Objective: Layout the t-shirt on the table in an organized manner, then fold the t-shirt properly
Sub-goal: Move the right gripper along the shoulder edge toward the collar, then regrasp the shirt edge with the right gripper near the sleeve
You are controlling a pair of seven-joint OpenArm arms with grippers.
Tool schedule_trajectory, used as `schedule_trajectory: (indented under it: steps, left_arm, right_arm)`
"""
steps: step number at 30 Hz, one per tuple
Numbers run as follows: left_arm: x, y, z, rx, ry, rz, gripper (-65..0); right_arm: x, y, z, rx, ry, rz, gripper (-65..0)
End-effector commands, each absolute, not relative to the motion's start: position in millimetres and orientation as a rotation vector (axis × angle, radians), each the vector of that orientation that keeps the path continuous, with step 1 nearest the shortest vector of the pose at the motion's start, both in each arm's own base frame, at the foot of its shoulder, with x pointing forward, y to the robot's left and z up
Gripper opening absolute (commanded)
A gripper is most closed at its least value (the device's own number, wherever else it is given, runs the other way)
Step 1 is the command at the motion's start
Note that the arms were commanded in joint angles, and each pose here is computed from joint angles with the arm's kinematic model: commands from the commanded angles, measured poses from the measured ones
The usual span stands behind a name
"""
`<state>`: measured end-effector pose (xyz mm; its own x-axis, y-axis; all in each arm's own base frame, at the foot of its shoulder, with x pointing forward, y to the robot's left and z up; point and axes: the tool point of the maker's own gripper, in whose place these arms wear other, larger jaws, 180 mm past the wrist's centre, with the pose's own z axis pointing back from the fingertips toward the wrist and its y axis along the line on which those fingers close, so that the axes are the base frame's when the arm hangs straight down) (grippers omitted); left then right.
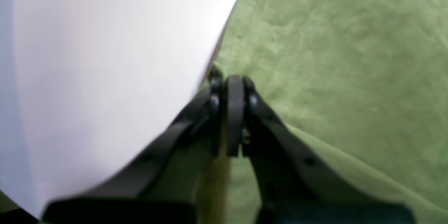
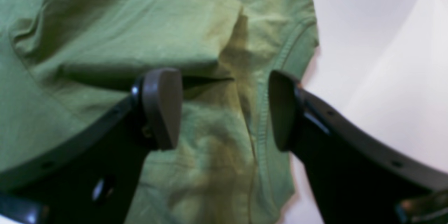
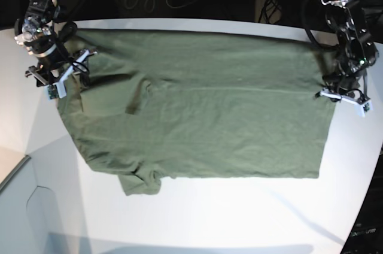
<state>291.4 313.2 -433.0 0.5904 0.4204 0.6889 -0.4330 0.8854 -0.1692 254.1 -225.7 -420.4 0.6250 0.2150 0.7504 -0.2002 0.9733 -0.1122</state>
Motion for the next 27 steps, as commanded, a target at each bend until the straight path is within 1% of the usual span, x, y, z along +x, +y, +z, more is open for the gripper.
schedule_trajectory:
  steps: [1, 5, 11, 14, 16, 21, 27]
  left_arm:
    - [298.8, 322.3, -419.5, 0.032, -0.847, 0.505, -65.0]
    - [294.7, 328.3, -419.3, 0.033, -0.851, 0.539, -65.0]
    - [293.6, 321.7, -423.1, 0.019, -0.848, 0.545, -65.0]
    - [288.3, 320.9, -426.9, 0.021, -0.839, 0.546, -65.0]
    - [287.6, 320.9, -427.3, 0.022, -0.838, 0.546, -65.0]
    - [288.3, 320.9, -426.9, 0.021, -0.839, 0.546, -65.0]
    - [288.8, 321.1, -426.5, 0.022, -0.841, 0.548, -65.0]
  right_arm:
    - [265.0, -225.1, -405.5, -0.015, -0.923, 0.251, -25.8]
    - [276.1, -226.4, -400.1, -0.015, -0.947, 0.241, -25.4]
    - [283.7, -223.1, -397.1, -0.008, -0.963, 0.242, -25.0]
    - [285.9, -221.8, -401.8, 0.005, -0.956, 0.231, -22.5]
    - [284.3, -219.7, -408.0, 0.018, -0.942, 0.227, -22.0]
    - [288.7, -192.1, -412.6, 0.069, -0.931, 0.301, -22.0]
    - [298.7, -183.3, -418.6, 0.099, -0.926, 0.300, -22.5]
